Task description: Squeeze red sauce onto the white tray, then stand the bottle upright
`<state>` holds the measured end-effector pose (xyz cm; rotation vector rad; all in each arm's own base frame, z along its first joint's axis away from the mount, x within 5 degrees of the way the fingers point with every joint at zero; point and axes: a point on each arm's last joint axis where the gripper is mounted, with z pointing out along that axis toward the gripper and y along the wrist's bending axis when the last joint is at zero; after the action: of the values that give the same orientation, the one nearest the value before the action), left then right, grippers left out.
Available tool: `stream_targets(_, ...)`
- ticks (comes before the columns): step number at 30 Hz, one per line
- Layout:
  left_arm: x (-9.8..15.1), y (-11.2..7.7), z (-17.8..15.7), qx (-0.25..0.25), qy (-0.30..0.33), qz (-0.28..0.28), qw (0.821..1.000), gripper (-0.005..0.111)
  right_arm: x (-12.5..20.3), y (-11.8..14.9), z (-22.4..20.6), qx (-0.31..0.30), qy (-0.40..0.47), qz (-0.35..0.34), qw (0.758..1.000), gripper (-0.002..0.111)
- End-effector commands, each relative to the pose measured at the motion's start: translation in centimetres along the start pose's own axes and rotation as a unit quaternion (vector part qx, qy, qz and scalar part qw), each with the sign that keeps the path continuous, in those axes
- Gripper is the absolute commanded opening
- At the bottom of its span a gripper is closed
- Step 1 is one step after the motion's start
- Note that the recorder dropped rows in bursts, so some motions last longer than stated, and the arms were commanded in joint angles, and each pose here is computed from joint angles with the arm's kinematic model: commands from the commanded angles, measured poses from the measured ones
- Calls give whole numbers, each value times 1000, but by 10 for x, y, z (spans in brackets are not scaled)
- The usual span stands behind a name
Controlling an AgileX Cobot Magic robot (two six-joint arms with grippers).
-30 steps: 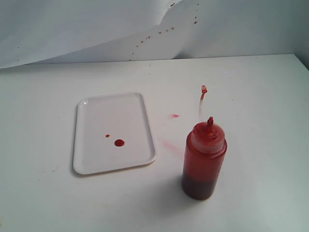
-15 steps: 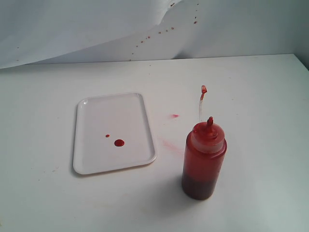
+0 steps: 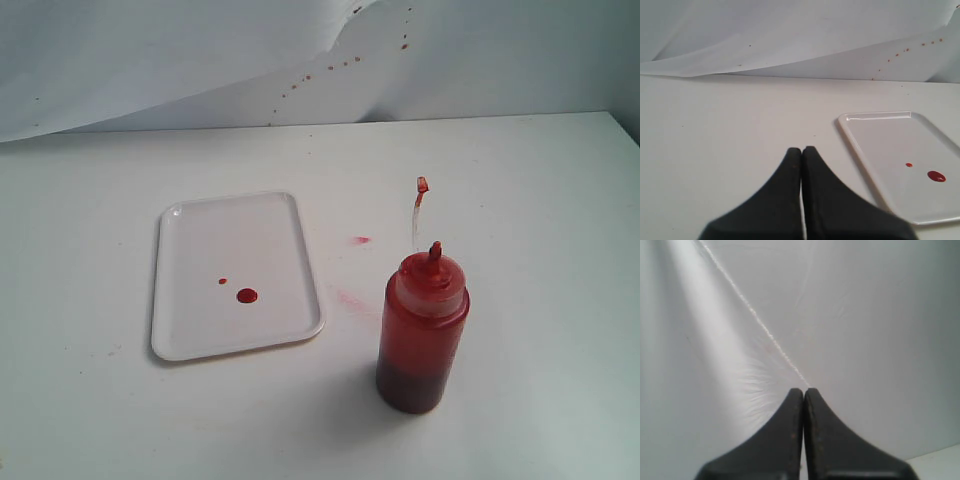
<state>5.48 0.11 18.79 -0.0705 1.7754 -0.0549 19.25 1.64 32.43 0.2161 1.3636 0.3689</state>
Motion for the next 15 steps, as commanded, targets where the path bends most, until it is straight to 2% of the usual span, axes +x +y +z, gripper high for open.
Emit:
stream_targets(1, 1, 0, 0, 0, -3, 0, 1000, 0, -15, -7, -21, 35, 19, -55, 998, 0)
stream_targets(5, 1, 0, 0, 0, -3, 0, 1000, 0, -35, -10, -61, 71, 1, -184, 980, 0)
stream_targets(8, 1, 0, 0, 0, -3, 0, 1000, 0, -34, -12, -91, 92, -34, -260, 961, 0)
stream_targets(11, 1, 0, 0, 0, -3, 0, 1000, 0, -20, -15, -112, 100, -45, -307, 945, 0)
stream_targets(15, 1, 0, 0, 0, -3, 0, 1000, 0, -3, -20, -125, 100, -46, -314, 943, 0)
